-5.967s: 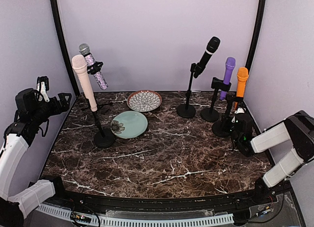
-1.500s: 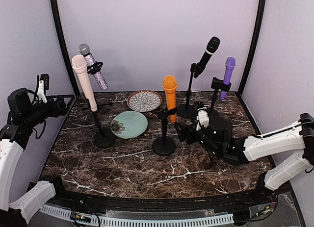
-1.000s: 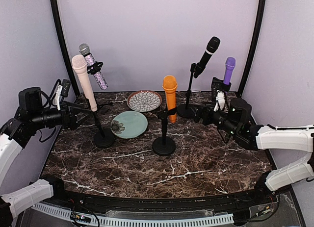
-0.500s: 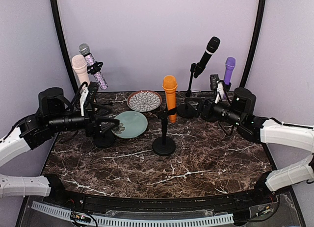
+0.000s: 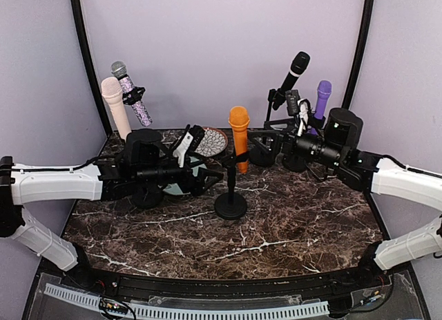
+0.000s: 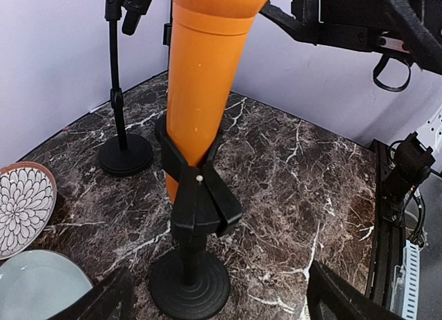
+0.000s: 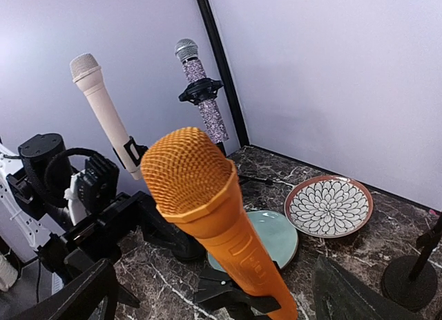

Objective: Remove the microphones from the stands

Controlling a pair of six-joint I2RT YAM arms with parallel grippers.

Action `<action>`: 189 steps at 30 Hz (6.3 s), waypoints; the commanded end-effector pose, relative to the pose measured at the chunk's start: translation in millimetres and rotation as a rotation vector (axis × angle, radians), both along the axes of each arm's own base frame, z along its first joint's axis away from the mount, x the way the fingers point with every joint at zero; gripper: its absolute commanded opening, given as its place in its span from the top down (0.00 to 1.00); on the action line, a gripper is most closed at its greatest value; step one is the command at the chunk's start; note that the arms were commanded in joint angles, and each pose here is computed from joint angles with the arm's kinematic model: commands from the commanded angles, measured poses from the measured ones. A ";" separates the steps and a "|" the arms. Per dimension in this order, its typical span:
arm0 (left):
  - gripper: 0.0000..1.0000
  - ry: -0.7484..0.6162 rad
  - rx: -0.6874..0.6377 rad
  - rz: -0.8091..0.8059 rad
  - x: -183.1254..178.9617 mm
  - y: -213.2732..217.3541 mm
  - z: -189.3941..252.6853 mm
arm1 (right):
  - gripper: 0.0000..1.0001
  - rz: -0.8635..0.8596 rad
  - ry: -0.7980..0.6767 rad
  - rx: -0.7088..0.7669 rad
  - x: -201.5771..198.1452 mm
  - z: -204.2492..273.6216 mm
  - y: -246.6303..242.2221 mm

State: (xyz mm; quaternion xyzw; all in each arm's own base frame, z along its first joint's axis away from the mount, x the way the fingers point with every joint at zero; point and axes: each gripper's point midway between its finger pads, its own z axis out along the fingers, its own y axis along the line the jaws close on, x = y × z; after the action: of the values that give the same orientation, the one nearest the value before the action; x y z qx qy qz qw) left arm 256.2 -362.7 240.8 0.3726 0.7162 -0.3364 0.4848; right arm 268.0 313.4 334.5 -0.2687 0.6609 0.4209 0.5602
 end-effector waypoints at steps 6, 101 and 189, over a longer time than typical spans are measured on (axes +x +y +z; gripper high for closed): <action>0.10 -0.063 -0.077 0.031 12.8 -10.0 23.4 | 0.01 -0.075 -0.158 -0.022 12.7 35.9 21.1; 0.83 -0.274 0.029 0.148 77.0 -30.7 14.4 | 0.62 -0.529 0.101 -0.289 68.4 -7.3 -68.2; 0.11 -0.007 -0.124 0.166 63.0 36.8 47.8 | 0.07 -0.774 0.651 -0.193 60.8 -174.5 -146.0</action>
State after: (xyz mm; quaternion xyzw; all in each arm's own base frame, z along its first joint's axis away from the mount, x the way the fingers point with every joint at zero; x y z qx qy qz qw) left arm 327.9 -328.9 273.3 0.2846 0.7222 -0.3172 0.5448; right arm 302.9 195.4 144.1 0.0777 0.9218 0.1852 0.3314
